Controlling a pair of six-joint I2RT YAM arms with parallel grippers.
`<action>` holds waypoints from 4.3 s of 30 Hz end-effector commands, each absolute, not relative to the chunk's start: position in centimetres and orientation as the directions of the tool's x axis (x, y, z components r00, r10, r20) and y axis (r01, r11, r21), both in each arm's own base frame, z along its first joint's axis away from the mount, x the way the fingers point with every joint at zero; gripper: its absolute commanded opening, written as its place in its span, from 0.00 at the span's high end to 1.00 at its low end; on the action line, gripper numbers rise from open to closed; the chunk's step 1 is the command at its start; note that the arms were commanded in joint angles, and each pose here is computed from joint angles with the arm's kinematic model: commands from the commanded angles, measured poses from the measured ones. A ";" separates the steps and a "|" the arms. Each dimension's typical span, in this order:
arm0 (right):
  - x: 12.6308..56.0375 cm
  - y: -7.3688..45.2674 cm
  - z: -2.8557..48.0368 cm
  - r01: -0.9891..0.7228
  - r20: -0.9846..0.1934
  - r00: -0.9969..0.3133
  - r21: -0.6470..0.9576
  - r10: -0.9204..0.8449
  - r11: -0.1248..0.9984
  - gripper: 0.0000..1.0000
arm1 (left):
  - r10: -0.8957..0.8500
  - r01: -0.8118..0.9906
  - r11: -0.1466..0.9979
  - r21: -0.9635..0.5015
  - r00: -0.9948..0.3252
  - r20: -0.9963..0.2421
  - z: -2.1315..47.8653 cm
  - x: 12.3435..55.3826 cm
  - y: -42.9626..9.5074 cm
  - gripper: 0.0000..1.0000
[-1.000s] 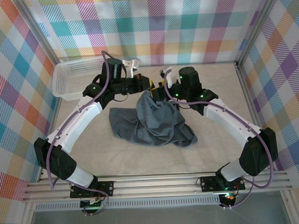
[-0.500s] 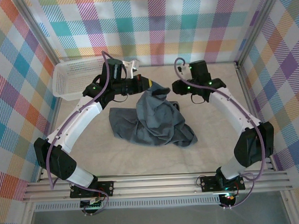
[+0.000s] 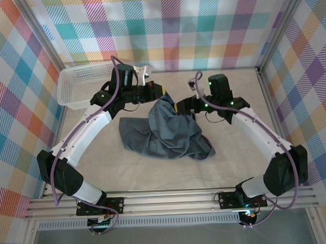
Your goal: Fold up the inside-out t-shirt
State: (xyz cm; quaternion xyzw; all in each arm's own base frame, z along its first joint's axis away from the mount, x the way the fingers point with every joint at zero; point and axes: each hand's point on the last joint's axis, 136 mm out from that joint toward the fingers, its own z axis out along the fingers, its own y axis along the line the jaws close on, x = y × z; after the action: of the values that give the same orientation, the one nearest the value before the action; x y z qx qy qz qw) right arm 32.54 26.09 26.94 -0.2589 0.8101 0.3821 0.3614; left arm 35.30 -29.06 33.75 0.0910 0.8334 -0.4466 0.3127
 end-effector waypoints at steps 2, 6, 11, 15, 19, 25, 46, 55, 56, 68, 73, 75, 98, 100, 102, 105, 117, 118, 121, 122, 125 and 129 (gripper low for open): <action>34.9 27.7 30.9 -0.779 -0.935 -0.326 0.180 -0.143 0.601 0.22 | -0.127 0.472 0.557 -0.683 -0.765 -0.632 35.7 34.8 -29.6 1.00; 37.3 27.8 30.0 -0.741 -0.946 -0.263 0.074 -0.188 0.667 0.30 | -0.132 0.470 0.552 -0.689 -0.766 -0.629 35.8 34.8 -29.7 1.00; 39.0 27.5 28.2 -0.716 -0.924 -0.250 -0.023 -0.288 0.698 0.38 | -0.129 0.470 0.553 -0.687 -0.767 -0.629 35.7 34.8 -29.7 1.00; 40.0 26.5 26.0 -0.673 -0.884 -0.317 -0.046 -0.344 0.738 0.43 | -0.127 0.469 0.559 -0.684 -0.766 -0.630 35.6 34.8 -29.6 1.00; 39.1 25.3 24.0 -0.653 -0.812 -0.500 0.125 -0.301 0.747 0.52 | -0.119 0.464 0.584 -0.666 -0.763 -0.635 35.1 34.8 -29.2 1.00; 37.3 20.6 19.8 -0.481 -0.623 -0.761 0.354 -0.181 0.802 0.60 | -0.122 0.453 0.590 -0.668 -0.768 -0.628 34.3 35.2 -29.3 1.00; 26.0 12.6 14.5 0.013 -0.463 -0.826 0.556 0.322 0.831 0.31 | 0.341 0.751 0.568 -0.337 -0.587 -0.734 28.5 32.4 -39.6 0.61; 28.2 11.8 20.2 -0.105 -0.622 -0.745 0.469 0.243 0.877 0.25 | 0.215 0.566 0.792 -0.230 -0.610 -0.763 28.6 35.4 -32.9 0.43; 28.7 11.9 19.6 -0.071 -0.569 -0.779 0.496 0.263 0.865 0.25 | 0.192 0.491 0.835 -0.249 -0.684 -0.704 26.7 36.2 -31.4 0.43; 33.3 13.6 8.9 0.162 -0.135 -0.939 0.636 0.315 0.754 0.38 | 0.101 0.164 0.957 -0.238 -0.961 -0.259 11.6 35.7 -26.0 0.37; 32.7 15.4 8.5 0.136 -0.075 -0.960 0.720 0.271 0.681 0.66 | 0.035 0.122 0.921 -0.371 -0.972 -0.232 10.8 35.7 -26.8 0.60; 32.5 16.1 9.0 0.123 -0.059 -0.966 0.749 0.251 0.651 0.80 | 0.022 0.120 0.915 -0.386 -0.968 -0.251 11.4 36.1 -26.8 0.82; 34.8 20.0 13.6 -0.166 -0.359 -0.920 0.718 0.155 0.676 0.39 | 0.008 0.185 0.909 -0.374 -0.904 -0.427 15.7 41.9 -22.2 1.00; 36.0 21.2 12.8 -0.190 -0.351 -0.925 0.760 0.147 0.621 0.39 | 0.002 0.180 0.909 -0.377 -0.904 -0.428 15.7 41.7 -22.1 1.00; 37.1 21.7 11.9 -0.212 -0.368 -0.918 0.767 0.145 0.606 0.38 | 0.002 0.183 0.904 -0.385 -0.905 -0.426 15.6 41.5 -22.3 1.00; 38.2 22.6 11.6 -0.256 -0.390 -0.912 0.782 0.126 0.568 0.36 | 0.003 0.182 0.900 -0.395 -0.910 -0.414 15.3 41.2 -22.4 1.00; 36.6 23.3 13.7 -0.269 -0.365 -0.925 0.826 0.107 0.495 0.94 | -0.042 0.090 0.952 -0.293 -0.909 -0.414 14.7 41.0 -19.6 0.81; 36.5 22.9 13.7 -0.270 -0.378 -0.919 0.810 0.113 0.520 0.93 | -0.047 0.084 0.953 -0.292 -0.909 -0.414 14.7 41.0 -19.4 0.87; 37.5 20.2 11.8 -0.211 -0.424 -0.892 0.694 0.154 0.689 0.64 | -0.054 0.086 0.948 -0.306 -0.906 -0.421 15.2 40.8 -19.4 0.99; 37.9 19.7 11.3 -0.212 -0.444 -0.883 0.663 0.149 0.718 0.48 | -0.055 0.090 0.945 -0.314 -0.904 -0.424 15.5 40.9 -19.5 1.00; 38.8 19.5 9.4 -0.216 -0.448 -0.886 0.629 0.121 0.747 0.37 | -0.065 0.092 0.937 -0.337 -0.902 -0.427 15.9 40.9 -19.8 0.97; 39.4 20.9 7.8 -0.217 -0.394 -0.914 0.676 0.096 0.704 0.34 | -0.079 0.089 0.928 -0.361 -0.901 -0.426 16.2 40.7 -20.1 0.80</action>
State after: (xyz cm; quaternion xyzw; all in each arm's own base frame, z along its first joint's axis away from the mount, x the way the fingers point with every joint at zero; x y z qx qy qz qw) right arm 38.97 20.76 9.35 -0.0217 0.8959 0.3870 0.2172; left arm 41.20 -20.38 14.82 0.0106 0.9609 -0.1742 0.2150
